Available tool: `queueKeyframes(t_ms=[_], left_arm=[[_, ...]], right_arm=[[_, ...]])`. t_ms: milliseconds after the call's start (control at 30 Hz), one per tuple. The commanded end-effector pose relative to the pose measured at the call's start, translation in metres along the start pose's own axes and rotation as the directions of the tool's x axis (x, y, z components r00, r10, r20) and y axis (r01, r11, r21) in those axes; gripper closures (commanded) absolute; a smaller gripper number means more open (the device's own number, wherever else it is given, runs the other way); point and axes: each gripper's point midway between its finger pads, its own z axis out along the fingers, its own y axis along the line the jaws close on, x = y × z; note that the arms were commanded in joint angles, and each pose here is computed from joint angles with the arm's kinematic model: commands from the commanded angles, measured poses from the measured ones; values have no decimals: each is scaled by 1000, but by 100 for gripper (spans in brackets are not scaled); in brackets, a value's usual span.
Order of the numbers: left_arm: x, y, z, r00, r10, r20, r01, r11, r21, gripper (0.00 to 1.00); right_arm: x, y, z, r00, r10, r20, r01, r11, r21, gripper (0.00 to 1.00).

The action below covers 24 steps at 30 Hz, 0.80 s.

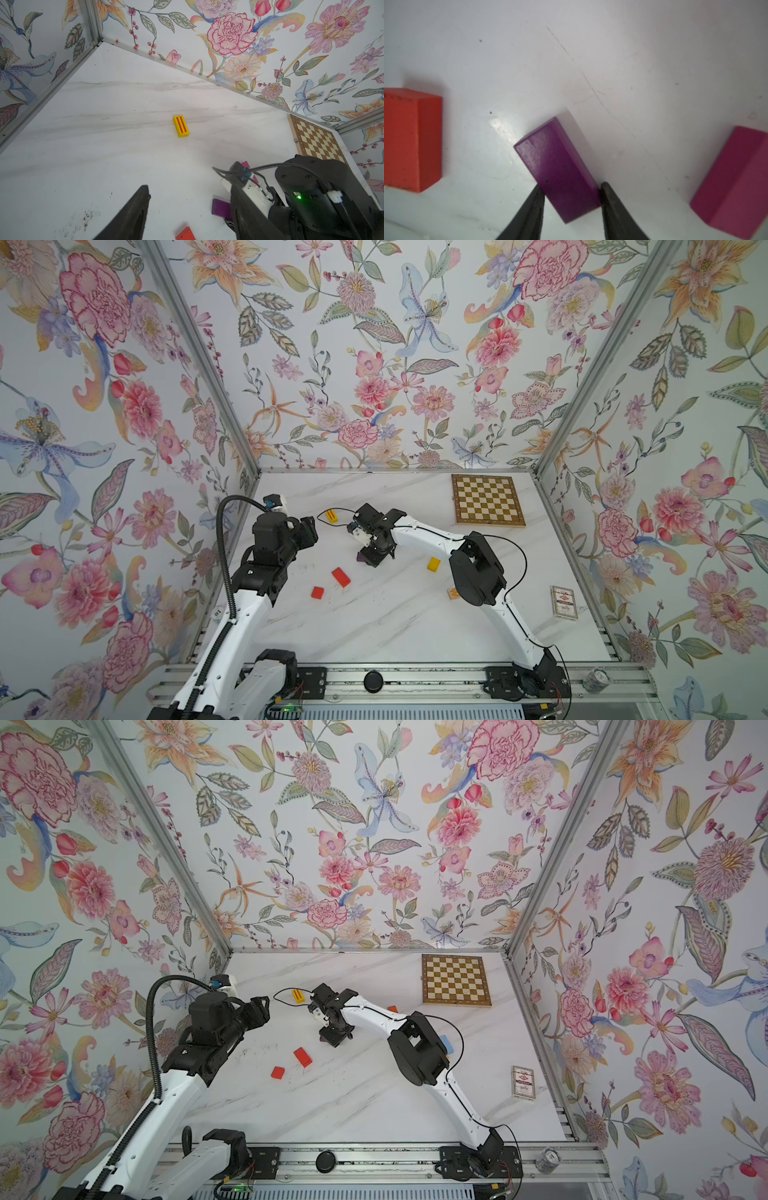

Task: Assemble the letter v with building blocks
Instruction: Adjust the building block at the center of the board.

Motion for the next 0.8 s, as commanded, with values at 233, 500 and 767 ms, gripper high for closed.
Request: queueKeyframes(t_ms=[233,500,767], left_arm=[[3,9,-3,1000,-9,3,9,999,-31,35],[4,9,-3,1000,-17,4,17,999,-31,35],[7,6,0,999,-33,-7,33,999,-13,36]], right_arm=[[-3,10,0,999,45,3,-45,999,-30,65],[-20,13,-5,992,122,41,-120,992,-39,64],[-26,13,-1,983,176,42,-175,984,-41,63]])
